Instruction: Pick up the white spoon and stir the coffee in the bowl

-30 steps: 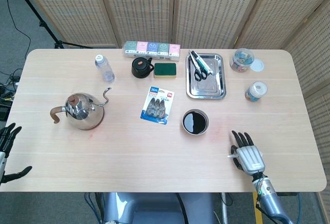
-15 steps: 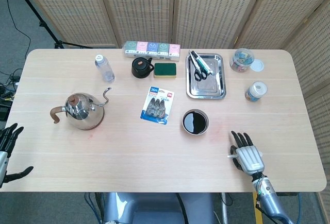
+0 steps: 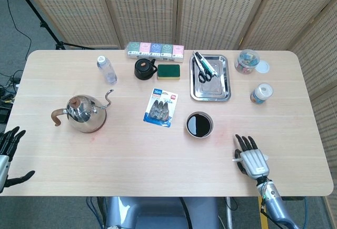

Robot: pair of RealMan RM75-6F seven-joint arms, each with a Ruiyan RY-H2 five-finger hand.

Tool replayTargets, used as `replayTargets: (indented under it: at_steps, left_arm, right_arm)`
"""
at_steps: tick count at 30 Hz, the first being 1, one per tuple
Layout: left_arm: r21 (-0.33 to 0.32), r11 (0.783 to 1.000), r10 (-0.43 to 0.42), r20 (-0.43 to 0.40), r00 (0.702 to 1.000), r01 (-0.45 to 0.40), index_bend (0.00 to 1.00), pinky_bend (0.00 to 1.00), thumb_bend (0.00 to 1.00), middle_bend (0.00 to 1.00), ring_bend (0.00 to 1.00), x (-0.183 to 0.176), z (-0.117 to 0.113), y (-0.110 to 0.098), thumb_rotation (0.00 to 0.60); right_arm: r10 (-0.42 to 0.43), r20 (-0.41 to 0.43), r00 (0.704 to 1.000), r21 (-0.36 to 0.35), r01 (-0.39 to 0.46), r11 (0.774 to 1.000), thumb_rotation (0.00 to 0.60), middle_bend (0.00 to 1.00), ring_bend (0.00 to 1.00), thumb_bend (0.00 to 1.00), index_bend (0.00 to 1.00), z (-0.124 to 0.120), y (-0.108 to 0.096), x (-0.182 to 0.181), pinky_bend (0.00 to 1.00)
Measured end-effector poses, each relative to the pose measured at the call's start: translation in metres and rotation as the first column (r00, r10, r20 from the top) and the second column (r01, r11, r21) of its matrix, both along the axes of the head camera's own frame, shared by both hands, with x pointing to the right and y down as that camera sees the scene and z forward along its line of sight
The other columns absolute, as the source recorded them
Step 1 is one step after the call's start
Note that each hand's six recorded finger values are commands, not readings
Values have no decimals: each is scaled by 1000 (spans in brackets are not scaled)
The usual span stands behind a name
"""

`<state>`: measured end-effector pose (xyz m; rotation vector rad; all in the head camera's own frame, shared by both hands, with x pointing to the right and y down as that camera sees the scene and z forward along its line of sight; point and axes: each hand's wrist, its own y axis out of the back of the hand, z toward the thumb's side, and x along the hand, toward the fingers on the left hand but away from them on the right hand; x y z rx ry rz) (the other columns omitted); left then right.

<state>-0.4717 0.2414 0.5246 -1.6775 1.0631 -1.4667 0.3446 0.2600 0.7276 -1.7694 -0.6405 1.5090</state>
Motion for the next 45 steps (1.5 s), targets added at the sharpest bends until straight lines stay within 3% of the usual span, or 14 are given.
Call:
replayTargets:
  at_steps: [17,29,38,45]
  left_arm:
    - [3,1000,-1,-3,1000,1,0,0,0,0,0,-1,-1,0,600]
    - [4,1000,-3,-9,1000,3,0,0,0,0,0,-2,-2,0,600]
    - [6,1000,-2,-18,1000,3,0,0,0,0,0,-2,-5,1,600]
    - [5,1000,-3,-27,1000,3,0,0,0,0,0,-4,-7,1,600]
  right_arm:
    - [2,3,1000,24,-2,1000,600,0,0,466,563,-1,-3,1,0]
    - [92,142,986,87,-105,991,600,0,0,466,580,-32,-25,-4,0]
    - [170,356,919,97,-218,971,600,0,0,466,580,-75,-64,-24,0]
    - [200,514,834,36,-254,966,600,0,0,466,580,-107,-106,-61,0]
